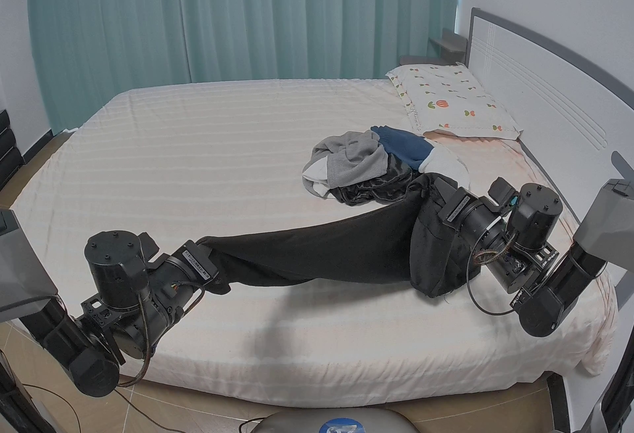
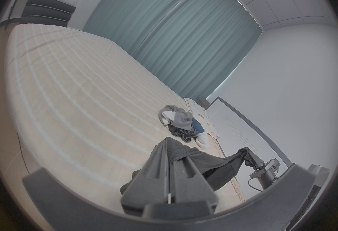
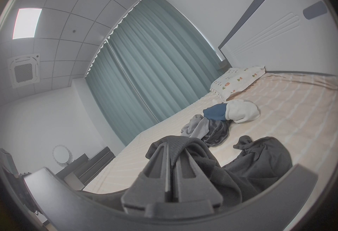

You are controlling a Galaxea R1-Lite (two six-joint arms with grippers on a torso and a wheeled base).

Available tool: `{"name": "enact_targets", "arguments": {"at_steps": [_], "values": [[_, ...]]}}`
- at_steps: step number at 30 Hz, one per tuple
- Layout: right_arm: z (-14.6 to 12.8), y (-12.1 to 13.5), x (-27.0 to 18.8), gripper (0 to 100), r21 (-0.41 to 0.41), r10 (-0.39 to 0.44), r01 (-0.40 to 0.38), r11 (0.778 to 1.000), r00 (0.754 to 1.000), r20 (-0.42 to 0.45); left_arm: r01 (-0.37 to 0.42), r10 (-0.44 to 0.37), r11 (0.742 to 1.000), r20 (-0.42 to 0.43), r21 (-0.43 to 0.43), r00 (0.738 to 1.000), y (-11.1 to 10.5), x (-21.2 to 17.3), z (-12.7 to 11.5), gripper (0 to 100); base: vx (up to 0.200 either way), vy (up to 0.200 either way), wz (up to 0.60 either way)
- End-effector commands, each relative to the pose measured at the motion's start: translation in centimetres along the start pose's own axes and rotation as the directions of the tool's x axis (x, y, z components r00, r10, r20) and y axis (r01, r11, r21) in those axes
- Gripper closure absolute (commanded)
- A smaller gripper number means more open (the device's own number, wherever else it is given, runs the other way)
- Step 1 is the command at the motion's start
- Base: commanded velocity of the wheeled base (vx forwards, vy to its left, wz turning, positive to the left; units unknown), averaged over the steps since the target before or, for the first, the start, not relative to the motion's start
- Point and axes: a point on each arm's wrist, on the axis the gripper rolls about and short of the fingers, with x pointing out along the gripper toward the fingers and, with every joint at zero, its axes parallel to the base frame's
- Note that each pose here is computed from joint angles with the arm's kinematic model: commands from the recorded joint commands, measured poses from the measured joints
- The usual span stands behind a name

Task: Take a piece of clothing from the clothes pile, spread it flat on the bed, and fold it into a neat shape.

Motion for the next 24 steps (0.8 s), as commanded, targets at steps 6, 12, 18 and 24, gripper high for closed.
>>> {"name": "enact_targets", "arguments": {"at_steps": [6,12,18,24], "values": [[-1.3,-0.9,-0.4,100,-0.010,-0.068,0.068,0.998,0.997,-0.026,-0.028,0.028,1.000,0.011,0.004,1.000,0.3,-0.6,0.0,100,0.000,0.200,0.00],[-1.5,-0.8,-0.8,100,-0.006,-0.056,0.056,0.998,0.998,-0.030,-0.020,0.020,1.000,0.015,0.004,1.000,0.1,-0.9,0.2,100,0.000,0.200,0.00],[-2.3,-0.9,-0.2,100,-0.005,-0.059,0.058,0.998,0.998,-0.034,-0.021,0.021,1.000,0.016,0.004,1.000,0.1,-0.9,0.2,100,0.000,0.200,0.00],[-2.2,0.9,-0.8,100,0.004,-0.009,0.009,1.000,0.999,-0.039,-0.019,0.018,1.000,0.016,0.006,1.000,0.1,-1.0,0.2,100,0.000,0.200,0.00]]}}
